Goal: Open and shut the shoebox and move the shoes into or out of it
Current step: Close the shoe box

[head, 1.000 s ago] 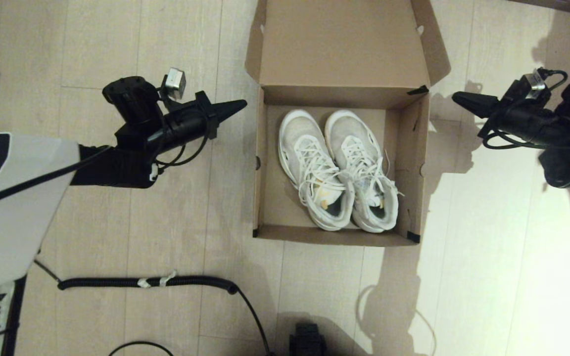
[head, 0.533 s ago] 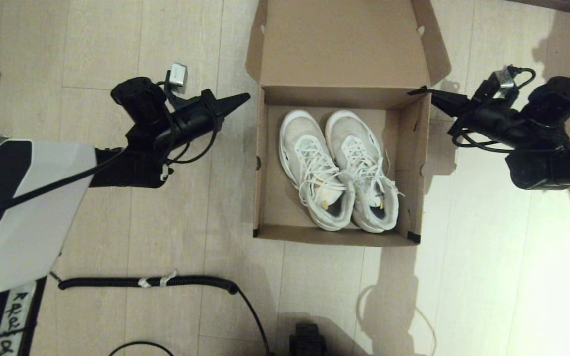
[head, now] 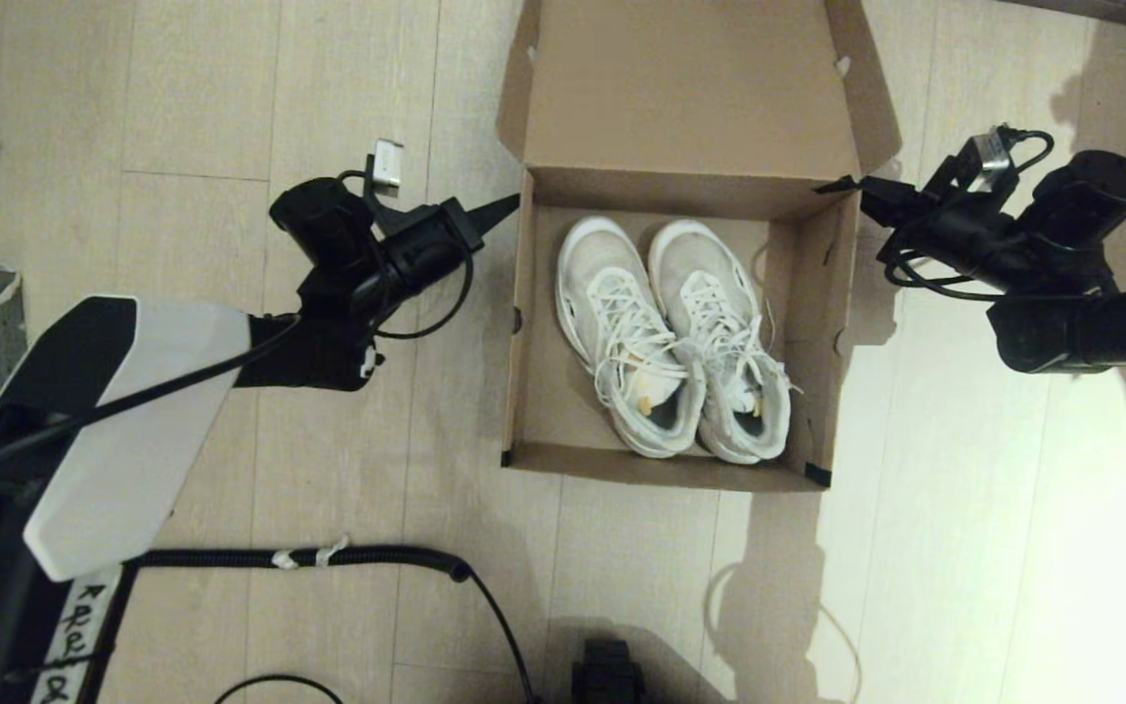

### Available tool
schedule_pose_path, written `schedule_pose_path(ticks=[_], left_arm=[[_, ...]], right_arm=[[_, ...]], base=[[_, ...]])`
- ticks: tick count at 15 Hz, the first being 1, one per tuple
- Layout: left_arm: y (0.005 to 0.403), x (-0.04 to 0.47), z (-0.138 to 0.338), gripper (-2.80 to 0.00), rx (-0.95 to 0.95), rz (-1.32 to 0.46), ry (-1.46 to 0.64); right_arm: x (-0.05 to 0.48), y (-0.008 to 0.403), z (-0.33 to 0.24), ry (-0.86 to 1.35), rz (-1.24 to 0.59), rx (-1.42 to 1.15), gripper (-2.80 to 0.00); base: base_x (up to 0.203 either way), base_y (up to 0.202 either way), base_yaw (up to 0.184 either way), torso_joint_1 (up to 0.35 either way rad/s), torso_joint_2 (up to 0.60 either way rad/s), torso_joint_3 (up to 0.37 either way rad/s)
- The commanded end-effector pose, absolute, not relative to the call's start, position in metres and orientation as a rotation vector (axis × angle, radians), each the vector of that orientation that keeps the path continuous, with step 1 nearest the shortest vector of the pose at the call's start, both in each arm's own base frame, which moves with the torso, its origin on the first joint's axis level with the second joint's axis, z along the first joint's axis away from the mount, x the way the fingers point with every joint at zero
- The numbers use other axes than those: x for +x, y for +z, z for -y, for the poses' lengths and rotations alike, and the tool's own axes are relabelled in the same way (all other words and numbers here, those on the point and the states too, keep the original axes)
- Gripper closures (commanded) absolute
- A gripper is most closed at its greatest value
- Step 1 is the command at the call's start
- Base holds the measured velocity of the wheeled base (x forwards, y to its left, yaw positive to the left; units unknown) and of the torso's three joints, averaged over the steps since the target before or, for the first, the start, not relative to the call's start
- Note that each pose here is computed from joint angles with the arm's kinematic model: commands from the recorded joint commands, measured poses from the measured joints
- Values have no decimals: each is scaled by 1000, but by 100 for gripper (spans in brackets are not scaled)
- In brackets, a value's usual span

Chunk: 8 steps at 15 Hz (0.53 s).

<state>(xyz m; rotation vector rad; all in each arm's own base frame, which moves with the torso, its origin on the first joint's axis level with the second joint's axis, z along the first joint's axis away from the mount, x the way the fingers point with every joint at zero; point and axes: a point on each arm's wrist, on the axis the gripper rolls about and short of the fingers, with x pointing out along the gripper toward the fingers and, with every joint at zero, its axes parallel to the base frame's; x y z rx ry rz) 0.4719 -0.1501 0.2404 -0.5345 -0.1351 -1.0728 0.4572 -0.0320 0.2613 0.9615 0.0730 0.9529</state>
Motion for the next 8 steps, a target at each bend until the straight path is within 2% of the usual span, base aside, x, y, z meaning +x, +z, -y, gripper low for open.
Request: schedule_pose_path(ticks=[1,8], left_arm=[[238,472,154,0,-539,126,-1085],[241,469,150,0,-546,121,-1063]], right_arm=[[461,255,32,955,-84,968,0],[465,246,33,961,-98,970,0]], base=[[0,0,0,0,0,0],[0,0,0,0,0,0]])
